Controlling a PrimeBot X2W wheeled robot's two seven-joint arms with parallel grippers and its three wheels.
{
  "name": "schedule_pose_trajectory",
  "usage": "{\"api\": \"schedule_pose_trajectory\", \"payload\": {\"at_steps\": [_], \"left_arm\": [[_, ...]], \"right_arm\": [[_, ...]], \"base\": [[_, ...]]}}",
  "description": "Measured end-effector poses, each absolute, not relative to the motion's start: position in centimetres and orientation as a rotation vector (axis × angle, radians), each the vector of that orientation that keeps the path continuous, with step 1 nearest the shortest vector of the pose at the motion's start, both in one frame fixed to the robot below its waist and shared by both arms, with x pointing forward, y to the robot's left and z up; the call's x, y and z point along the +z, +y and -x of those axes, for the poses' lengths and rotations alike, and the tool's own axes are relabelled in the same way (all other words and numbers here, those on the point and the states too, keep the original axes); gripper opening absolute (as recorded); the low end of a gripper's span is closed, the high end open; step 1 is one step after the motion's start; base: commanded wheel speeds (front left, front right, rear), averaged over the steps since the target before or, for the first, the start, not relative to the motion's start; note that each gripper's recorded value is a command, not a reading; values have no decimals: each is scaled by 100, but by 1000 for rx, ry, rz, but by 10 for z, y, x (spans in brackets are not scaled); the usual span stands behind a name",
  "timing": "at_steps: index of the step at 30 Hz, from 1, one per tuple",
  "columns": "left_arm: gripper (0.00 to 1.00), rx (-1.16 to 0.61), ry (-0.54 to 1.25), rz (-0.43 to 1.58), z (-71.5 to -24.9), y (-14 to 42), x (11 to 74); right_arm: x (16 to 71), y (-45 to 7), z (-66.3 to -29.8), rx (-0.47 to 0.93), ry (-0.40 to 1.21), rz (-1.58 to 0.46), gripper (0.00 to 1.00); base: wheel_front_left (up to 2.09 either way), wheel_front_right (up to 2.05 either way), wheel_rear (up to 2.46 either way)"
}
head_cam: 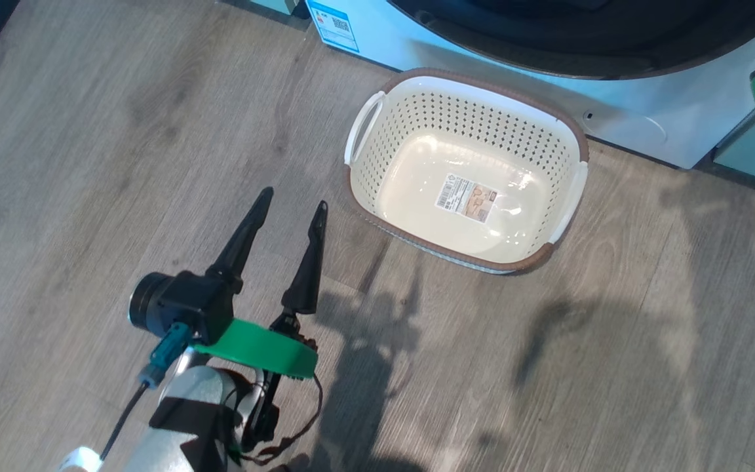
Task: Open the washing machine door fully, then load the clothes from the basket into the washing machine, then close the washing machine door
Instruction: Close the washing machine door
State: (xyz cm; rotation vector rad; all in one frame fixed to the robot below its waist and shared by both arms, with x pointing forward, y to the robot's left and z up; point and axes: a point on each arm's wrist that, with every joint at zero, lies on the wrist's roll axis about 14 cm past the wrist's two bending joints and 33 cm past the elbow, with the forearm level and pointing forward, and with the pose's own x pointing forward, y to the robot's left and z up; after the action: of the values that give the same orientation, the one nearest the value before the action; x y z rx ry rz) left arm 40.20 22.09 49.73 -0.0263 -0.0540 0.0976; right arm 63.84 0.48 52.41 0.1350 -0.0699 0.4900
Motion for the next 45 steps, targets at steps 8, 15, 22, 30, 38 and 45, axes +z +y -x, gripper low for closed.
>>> {"api": "schedule_pose_trajectory", "payload": {"at_steps": [8, 15, 22, 30, 38, 45], "left_arm": [[100, 88, -70, 33, -402, 218, 502], [100, 73, -89, 38, -406, 213, 507], [100, 35, -105, 51, -408, 204, 511], [100, -42, -108, 97, -407, 180, 512], [100, -84, -131, 126, -403, 169, 521], [100, -100, -110, 140, -393, 165, 516]], "right_arm": [[530, 15, -619, 542, -83, -102, 0], [505, 9, -575, 561, -45, -133, 0], [524, -15, -539, 524, -119, -181, 0], [513, -67, -488, 385, -90, -216, 70], [516, -113, -446, 253, -96, -207, 100], [510, -151, -408, 140, -86, -194, 100]], "base": [[0, 0, 0], [0, 0, 0], [0, 0, 0], [0, 0, 0], [0, 0, 0], [0, 0, 0]]}}
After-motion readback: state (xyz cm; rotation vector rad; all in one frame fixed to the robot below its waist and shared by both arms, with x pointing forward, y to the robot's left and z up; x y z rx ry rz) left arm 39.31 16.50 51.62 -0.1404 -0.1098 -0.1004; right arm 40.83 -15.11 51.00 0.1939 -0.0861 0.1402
